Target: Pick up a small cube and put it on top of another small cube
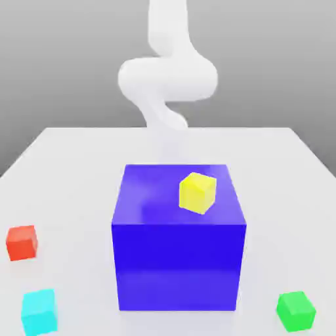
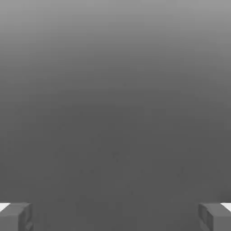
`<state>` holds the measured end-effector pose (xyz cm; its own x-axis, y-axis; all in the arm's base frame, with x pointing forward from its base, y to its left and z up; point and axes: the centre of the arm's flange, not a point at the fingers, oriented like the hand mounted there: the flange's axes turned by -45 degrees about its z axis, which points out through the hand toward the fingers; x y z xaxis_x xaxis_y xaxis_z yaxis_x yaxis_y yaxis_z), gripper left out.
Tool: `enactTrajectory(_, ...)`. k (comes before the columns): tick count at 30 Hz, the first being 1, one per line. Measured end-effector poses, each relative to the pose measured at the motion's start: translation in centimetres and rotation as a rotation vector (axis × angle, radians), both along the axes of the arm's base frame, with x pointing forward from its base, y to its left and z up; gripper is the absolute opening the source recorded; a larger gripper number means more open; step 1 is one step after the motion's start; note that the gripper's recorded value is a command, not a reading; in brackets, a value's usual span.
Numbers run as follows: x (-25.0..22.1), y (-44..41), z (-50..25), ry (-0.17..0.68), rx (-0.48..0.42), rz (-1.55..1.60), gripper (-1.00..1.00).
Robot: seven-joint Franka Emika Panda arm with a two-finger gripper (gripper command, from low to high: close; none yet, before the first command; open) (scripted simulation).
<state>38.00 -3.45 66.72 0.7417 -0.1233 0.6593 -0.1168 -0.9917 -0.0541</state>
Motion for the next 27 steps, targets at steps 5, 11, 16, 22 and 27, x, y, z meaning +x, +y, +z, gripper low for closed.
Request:
enactTrajectory(5, 4.2, -8.0, -9.8, 0.147, 0.102, -0.227, 0.0)
enactTrajectory(11, 4.2, -17.4, -22.2, 0.305, 0.222, -0.509, 0.0)
enactTrajectory(16, 0.3, -24.1, -32.5, 0.429, 0.321, -0.754, 0.0)
enactTrajectory(22, -8.5, -29.8, -44.1, 0.57, 0.441, -1.072, 0.0)
enactTrajectory(27, -10.4, -30.3, -50.7, 0.608, 0.461, -1.134, 0.0)
